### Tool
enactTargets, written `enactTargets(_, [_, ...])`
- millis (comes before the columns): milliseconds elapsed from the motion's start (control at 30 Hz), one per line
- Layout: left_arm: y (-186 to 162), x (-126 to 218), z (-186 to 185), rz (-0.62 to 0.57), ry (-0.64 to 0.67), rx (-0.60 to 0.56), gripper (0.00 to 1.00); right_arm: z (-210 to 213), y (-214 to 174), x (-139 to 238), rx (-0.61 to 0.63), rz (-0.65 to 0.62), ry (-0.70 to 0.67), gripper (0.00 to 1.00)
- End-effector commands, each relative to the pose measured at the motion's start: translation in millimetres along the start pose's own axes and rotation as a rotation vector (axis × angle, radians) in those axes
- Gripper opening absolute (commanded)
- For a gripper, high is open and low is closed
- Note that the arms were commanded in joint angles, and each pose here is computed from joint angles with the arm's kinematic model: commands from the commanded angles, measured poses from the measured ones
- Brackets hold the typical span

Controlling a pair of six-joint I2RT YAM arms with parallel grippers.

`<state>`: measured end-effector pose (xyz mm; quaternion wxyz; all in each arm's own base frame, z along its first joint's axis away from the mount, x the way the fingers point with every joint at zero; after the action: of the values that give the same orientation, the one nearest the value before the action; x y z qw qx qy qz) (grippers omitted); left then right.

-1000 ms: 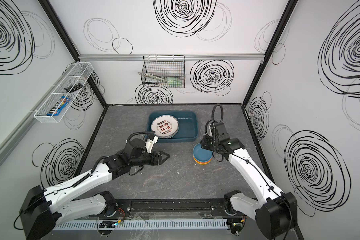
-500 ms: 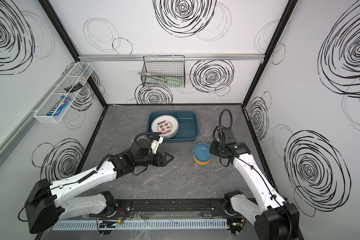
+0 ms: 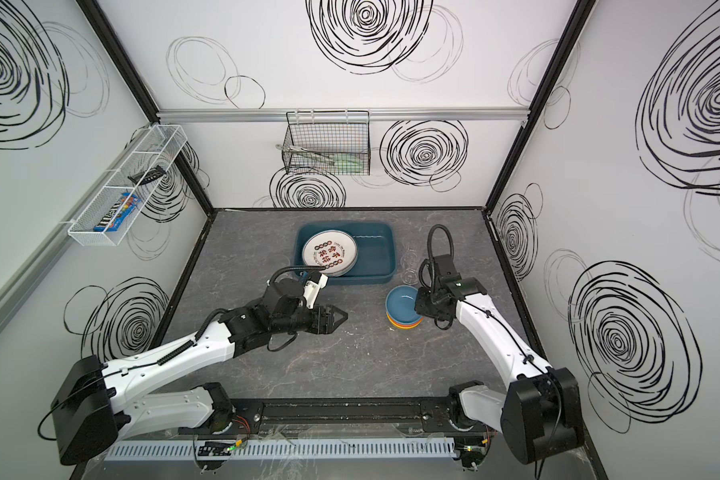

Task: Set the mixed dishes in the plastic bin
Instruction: 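Move the open right gripper to the nested bowls while the left gripper reaches toward them, then close the right gripper on the rim of the blue bowl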

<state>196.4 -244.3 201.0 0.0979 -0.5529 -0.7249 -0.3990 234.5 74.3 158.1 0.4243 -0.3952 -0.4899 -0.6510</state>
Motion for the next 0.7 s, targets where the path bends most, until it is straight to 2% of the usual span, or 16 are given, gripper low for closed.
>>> enactTargets(0, [7.4,4.5,-7.7,-0.05,-0.026,-0.018,0.74,-2.1,-5.4,-2.1,-0.007,0.041,-0.01,0.27])
enactTargets(467, [5.6,4.7,-7.1,-0.049,-0.036,-0.009,0.74,-4.4,-0.4,2.9,-0.007,0.014,-0.044,0.2])
enactTargets(667, [5.7,4.0,-6.8,-0.049,-0.037,-0.006,0.74,-3.2,2.1,6.3,0.006,0.008,-0.046,0.13])
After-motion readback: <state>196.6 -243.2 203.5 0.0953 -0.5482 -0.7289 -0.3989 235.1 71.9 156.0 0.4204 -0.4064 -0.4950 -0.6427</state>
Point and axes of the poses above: each gripper's point midway between its finger pads, its own x axis back along the fingers, its own z axis along the line the jaws close on, y = z × x, the point moved 6 cm from there along x, back along the fingers, and after that the axes turned 5 degrees about x, right-handed, at the moved point
